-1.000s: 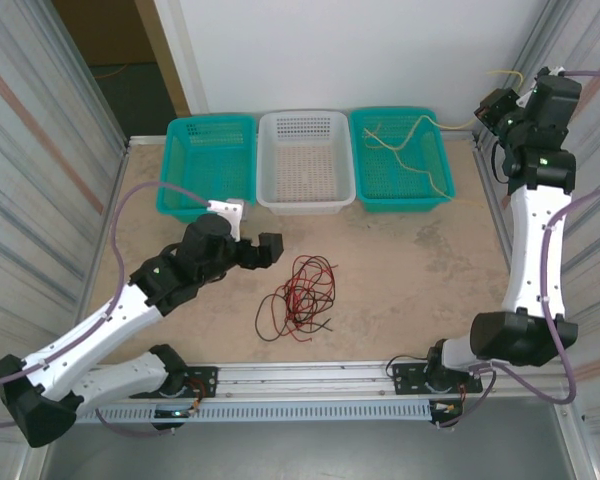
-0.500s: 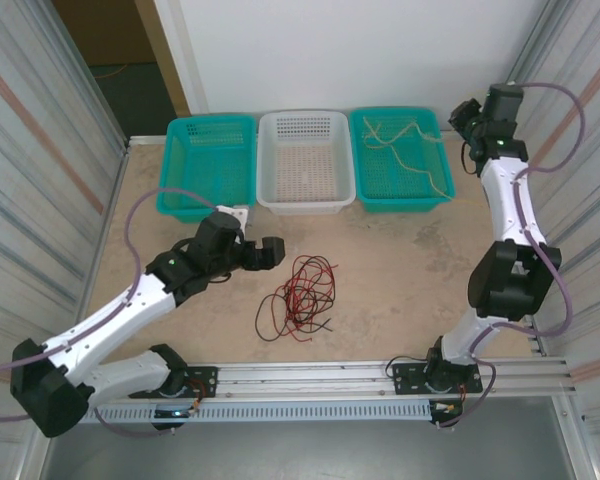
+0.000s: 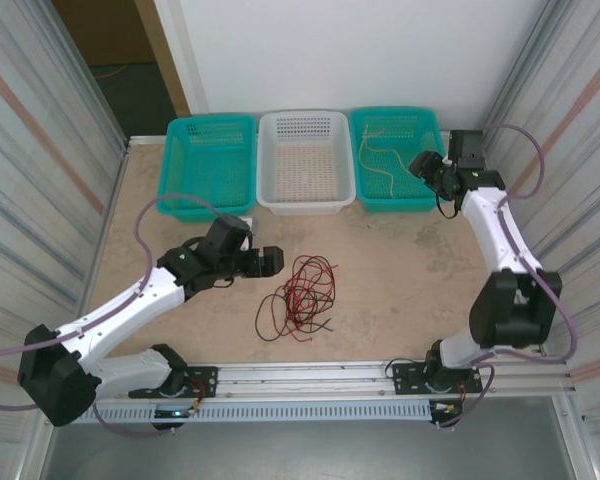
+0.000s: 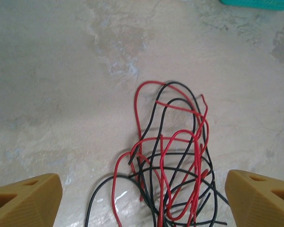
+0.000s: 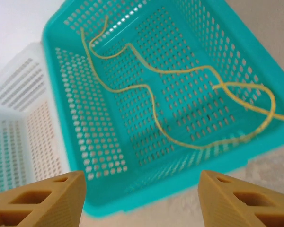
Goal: Untangle the cables
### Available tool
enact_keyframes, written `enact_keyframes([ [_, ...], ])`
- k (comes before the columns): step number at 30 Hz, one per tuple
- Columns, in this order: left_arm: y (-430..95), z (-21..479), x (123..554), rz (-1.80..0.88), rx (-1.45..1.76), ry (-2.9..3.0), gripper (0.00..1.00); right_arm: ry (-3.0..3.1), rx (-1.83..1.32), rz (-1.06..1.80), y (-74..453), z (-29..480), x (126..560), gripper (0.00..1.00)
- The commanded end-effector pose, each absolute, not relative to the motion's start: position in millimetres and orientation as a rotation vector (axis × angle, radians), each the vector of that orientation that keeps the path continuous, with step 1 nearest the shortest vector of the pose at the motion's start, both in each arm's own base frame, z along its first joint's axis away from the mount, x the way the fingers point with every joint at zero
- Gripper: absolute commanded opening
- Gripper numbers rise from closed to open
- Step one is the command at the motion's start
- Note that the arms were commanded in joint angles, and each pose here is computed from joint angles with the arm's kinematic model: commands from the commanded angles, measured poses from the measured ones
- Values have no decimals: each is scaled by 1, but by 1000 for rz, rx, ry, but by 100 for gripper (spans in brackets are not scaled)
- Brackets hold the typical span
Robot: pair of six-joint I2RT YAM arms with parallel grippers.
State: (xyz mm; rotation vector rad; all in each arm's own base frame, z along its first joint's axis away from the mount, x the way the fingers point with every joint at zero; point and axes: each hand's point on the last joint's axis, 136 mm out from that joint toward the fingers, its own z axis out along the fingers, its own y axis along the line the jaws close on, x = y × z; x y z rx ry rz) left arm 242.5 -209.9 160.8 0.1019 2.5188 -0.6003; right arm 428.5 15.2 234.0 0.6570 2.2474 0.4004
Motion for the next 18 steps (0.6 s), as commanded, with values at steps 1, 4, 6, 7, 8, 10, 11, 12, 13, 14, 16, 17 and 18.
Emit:
enact_keyframes([
  [1, -195, 158, 235, -571, 23, 2544, 86, 2344, 434, 454, 62, 247, 389, 62],
  [4, -189, 155, 231, -602, -36, 2543, 82, 2518, 172, 536, 137, 222, 352, 57],
  [6, -188, 155, 229, -633, -65, 2533, 80, 2607, 24, 587, 183, 199, 325, 55],
  [7, -187, 156, 228, -646, -73, 2529, 79, 2639, -51, 625, 208, 188, 311, 54],
  [8, -186, 157, 227, -654, -80, 2524, 79, 2665, -115, 664, 231, 177, 298, 55],
  [10, -184, 158, 226, -659, -91, 2525, 78, 2708, -210, 722, 265, 159, 277, 55],
  [11, -183, 158, 225, -661, -92, 2526, 78, 2731, -247, 750, 280, 150, 268, 56],
  [12, -183, 159, 225, -663, -93, 2526, 78, 2753, -281, 765, 291, 143, 260, 55],
  [13, -182, 159, 224, -668, -94, 2528, 77, 2775, -303, 767, 300, 136, 254, 55],
  [14, -182, 159, 224, -670, -95, 2528, 78, 2794, -315, 761, 307, 129, 249, 54],
  [16, -183, 159, 223, -676, -93, 2526, 77, 2842, -321, 750, 316, 113, 243, 51],
  [17, -182, 160, 224, -678, -96, 2523, 77, 2862, -318, 739, 318, 106, 241, 49],
  [18, -182, 159, 224, -680, -100, 2522, 77, 2879, -318, 731, 320, 100, 240, 47],
])
